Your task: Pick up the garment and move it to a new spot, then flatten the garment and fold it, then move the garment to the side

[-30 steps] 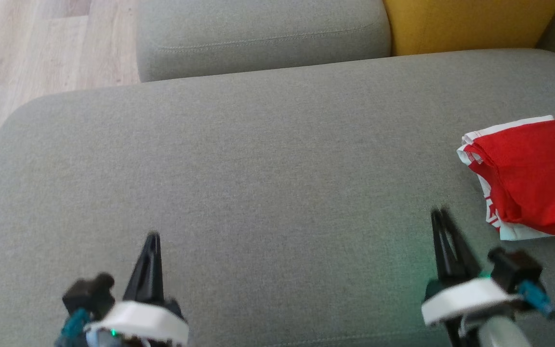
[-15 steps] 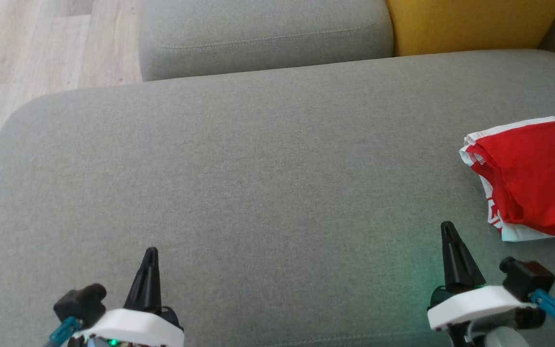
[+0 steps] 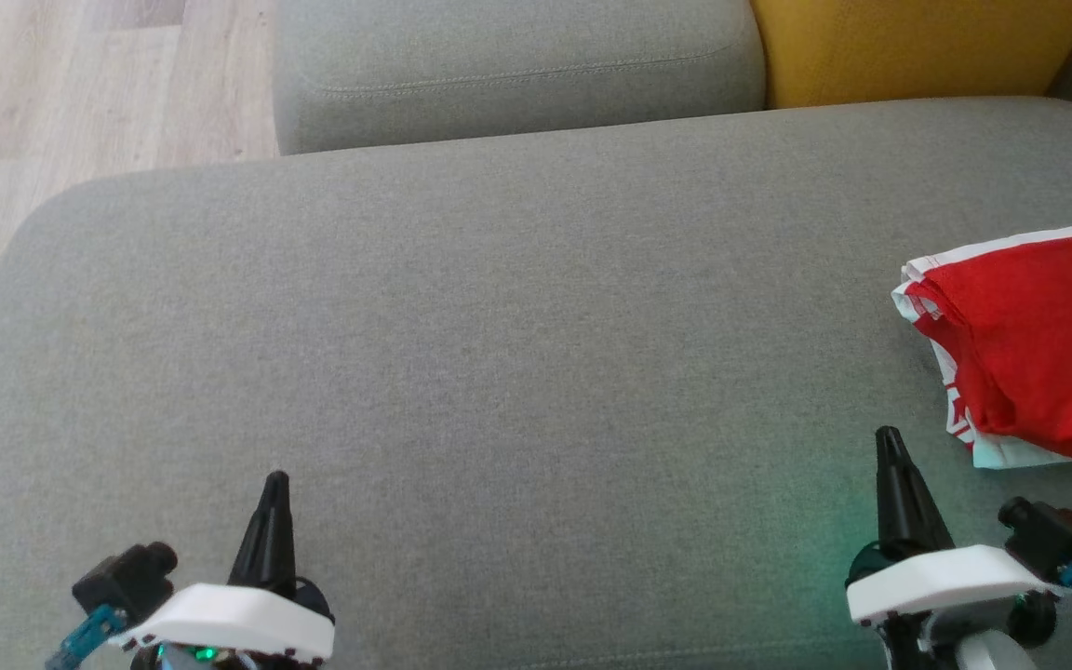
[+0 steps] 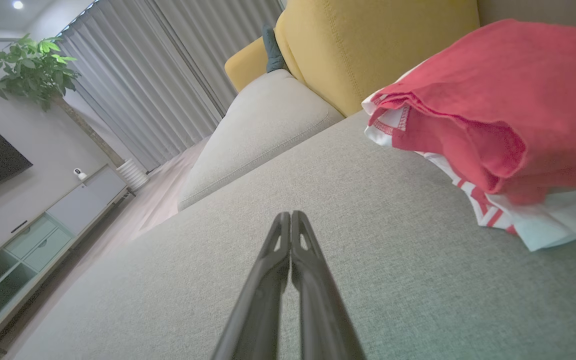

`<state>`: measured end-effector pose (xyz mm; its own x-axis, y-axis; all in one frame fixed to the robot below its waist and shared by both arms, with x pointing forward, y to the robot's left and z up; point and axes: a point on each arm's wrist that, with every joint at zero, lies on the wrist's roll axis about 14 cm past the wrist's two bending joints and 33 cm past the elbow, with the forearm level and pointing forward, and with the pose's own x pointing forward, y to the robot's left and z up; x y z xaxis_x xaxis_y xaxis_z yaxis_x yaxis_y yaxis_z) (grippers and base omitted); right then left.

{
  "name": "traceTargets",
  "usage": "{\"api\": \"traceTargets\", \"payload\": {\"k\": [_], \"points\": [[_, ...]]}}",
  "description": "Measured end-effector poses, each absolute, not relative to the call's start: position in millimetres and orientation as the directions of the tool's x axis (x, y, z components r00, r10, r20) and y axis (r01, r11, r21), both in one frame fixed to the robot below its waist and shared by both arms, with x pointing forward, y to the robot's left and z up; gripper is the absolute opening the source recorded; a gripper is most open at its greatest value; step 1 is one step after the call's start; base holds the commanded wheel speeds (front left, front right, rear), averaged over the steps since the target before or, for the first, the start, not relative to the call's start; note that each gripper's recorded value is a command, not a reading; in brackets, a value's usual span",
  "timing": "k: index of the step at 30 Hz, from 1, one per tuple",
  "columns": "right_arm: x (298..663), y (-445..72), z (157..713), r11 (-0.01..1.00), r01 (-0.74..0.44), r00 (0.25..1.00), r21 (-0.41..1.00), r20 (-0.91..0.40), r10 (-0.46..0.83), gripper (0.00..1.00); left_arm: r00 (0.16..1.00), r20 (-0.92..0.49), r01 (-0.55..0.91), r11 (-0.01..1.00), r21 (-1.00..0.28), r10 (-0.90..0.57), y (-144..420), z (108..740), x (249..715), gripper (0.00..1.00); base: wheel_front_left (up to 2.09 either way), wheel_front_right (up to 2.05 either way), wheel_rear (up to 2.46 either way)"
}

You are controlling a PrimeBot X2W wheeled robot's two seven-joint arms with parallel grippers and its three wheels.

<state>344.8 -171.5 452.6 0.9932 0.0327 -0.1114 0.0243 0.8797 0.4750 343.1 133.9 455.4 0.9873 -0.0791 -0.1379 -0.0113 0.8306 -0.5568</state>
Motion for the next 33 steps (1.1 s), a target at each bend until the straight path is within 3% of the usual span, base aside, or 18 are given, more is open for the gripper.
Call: {"api": "traceTargets", "payload": {"k": [33], "points": [[354.2, -184.5, 455.6, 0.649, 0.113, 0.99, 0.753, -0.137, -0.013, 0.0, 0.982, -0.185, -0.117, 0.607, -0.786, -0.05, 153.3, 451.7, 351.6, 0.0, 0.0, 0.0, 0.0]]}}
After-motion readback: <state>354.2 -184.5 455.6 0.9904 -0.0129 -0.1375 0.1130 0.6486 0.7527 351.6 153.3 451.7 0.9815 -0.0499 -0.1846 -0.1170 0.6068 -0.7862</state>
